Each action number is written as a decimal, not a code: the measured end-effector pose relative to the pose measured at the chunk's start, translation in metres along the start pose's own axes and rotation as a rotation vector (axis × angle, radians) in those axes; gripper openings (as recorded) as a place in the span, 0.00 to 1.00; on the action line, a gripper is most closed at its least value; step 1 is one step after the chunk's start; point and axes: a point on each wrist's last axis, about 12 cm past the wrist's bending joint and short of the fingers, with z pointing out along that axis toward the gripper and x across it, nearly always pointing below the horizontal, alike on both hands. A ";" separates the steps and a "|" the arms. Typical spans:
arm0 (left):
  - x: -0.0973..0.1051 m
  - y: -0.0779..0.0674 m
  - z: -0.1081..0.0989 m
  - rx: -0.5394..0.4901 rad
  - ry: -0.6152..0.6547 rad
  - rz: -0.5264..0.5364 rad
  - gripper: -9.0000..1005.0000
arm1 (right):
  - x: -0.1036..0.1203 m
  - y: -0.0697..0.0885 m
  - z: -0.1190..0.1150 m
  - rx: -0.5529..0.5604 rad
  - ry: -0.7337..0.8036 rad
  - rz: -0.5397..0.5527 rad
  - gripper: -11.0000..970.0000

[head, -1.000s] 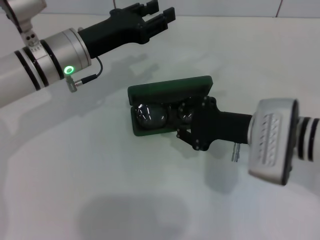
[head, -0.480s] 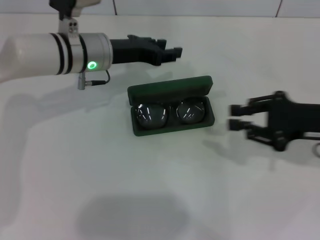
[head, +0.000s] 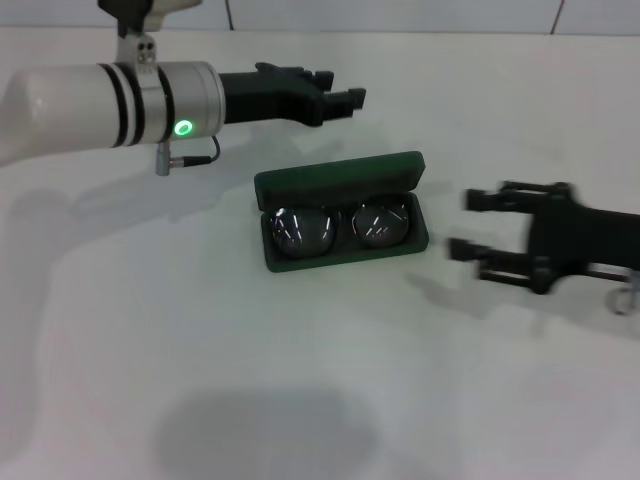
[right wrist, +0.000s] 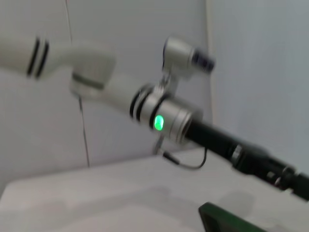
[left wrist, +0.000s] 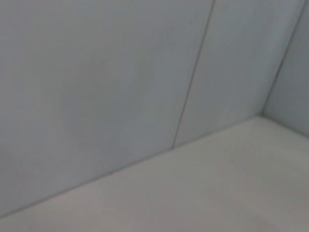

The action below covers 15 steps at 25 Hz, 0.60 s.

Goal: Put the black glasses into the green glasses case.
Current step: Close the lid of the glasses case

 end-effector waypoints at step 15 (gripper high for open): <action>0.003 0.001 -0.007 -0.001 -0.089 -0.030 0.55 | -0.017 -0.008 0.117 0.024 0.259 -0.214 0.61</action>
